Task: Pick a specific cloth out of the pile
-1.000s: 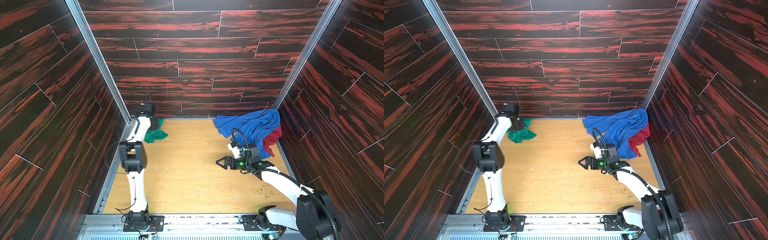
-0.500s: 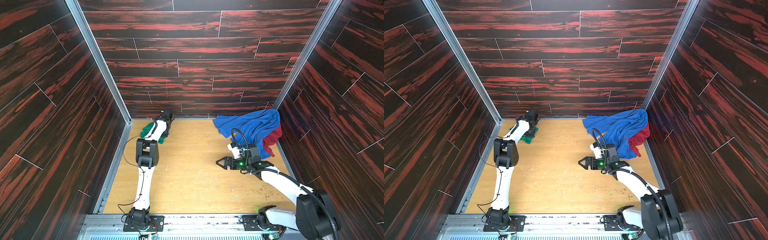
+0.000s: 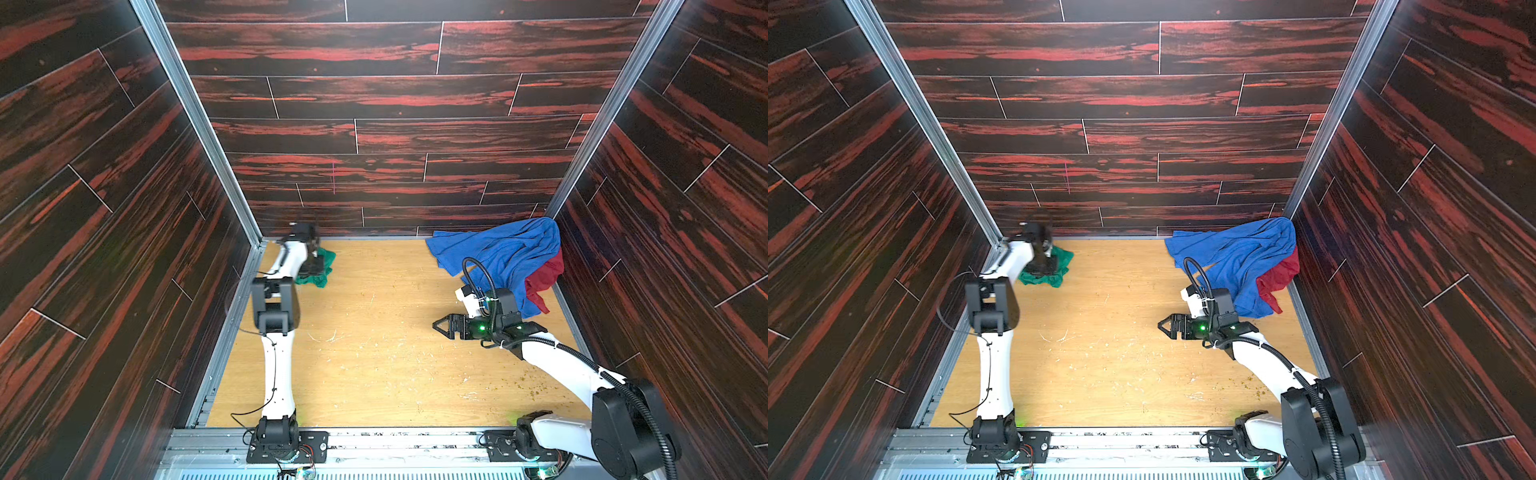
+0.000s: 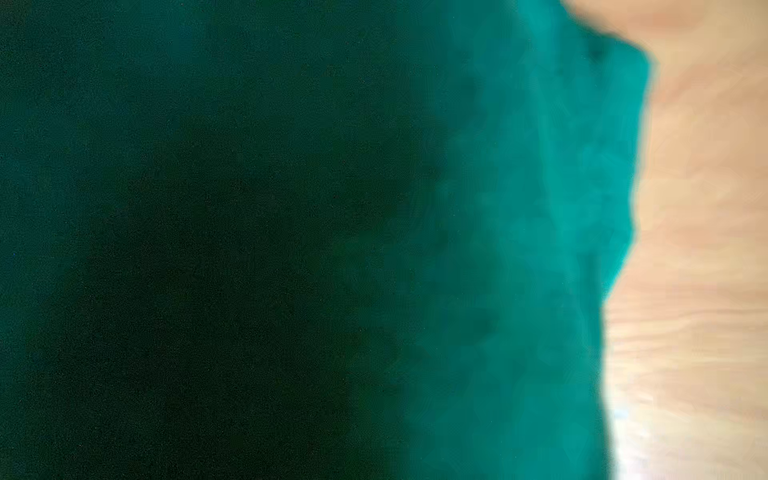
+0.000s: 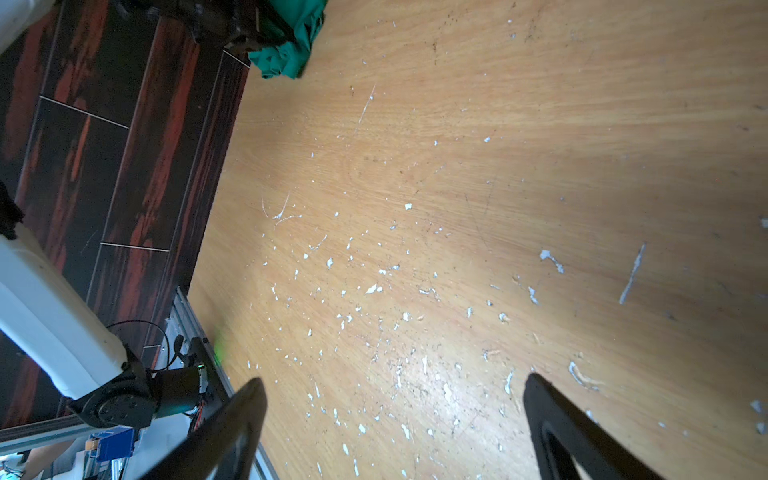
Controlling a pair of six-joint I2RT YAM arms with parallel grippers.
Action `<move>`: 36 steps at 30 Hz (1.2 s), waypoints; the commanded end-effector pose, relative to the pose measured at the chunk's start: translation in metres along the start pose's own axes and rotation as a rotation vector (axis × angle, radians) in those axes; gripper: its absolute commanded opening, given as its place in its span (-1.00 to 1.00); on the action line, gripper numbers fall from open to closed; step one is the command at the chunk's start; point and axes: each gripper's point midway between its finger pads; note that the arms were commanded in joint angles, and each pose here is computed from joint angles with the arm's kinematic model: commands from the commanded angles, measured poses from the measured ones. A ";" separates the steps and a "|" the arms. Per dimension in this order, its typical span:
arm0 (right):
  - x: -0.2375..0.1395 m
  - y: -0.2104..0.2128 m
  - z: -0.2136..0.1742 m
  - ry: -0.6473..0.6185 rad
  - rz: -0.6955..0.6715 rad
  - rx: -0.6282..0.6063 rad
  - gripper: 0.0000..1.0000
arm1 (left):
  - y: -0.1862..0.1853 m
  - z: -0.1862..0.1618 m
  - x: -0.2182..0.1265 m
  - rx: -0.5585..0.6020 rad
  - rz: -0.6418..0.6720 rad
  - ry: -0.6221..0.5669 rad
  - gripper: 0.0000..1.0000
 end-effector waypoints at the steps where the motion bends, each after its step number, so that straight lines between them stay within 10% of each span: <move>1: -0.002 -0.001 -0.003 0.003 -0.011 -0.020 0.94 | -0.010 0.011 -0.006 -0.049 -0.228 -0.071 -1.00; 6: -0.004 0.001 -0.003 0.000 -0.012 -0.020 0.94 | 0.009 0.010 -0.007 -0.018 -0.138 -0.034 -1.00; 18: -0.009 0.004 0.005 -0.033 -0.022 -0.024 0.94 | 0.029 0.029 -0.080 0.010 0.057 -0.145 0.33; 29: -0.023 0.005 0.012 -0.083 -0.061 -0.052 0.94 | 0.017 0.011 -0.145 0.000 0.102 -0.210 0.83; 36: -0.072 -0.020 0.048 -0.238 -0.130 -0.003 0.95 | 0.000 -0.041 -0.258 -0.143 0.198 -0.560 0.98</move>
Point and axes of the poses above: each gripper's point midway between its finger pads, its own x axis out along the fingers, its own y axis along the line the jaws close on, z = x × y, and after that the axes turned 10 degrees about x, right-handed
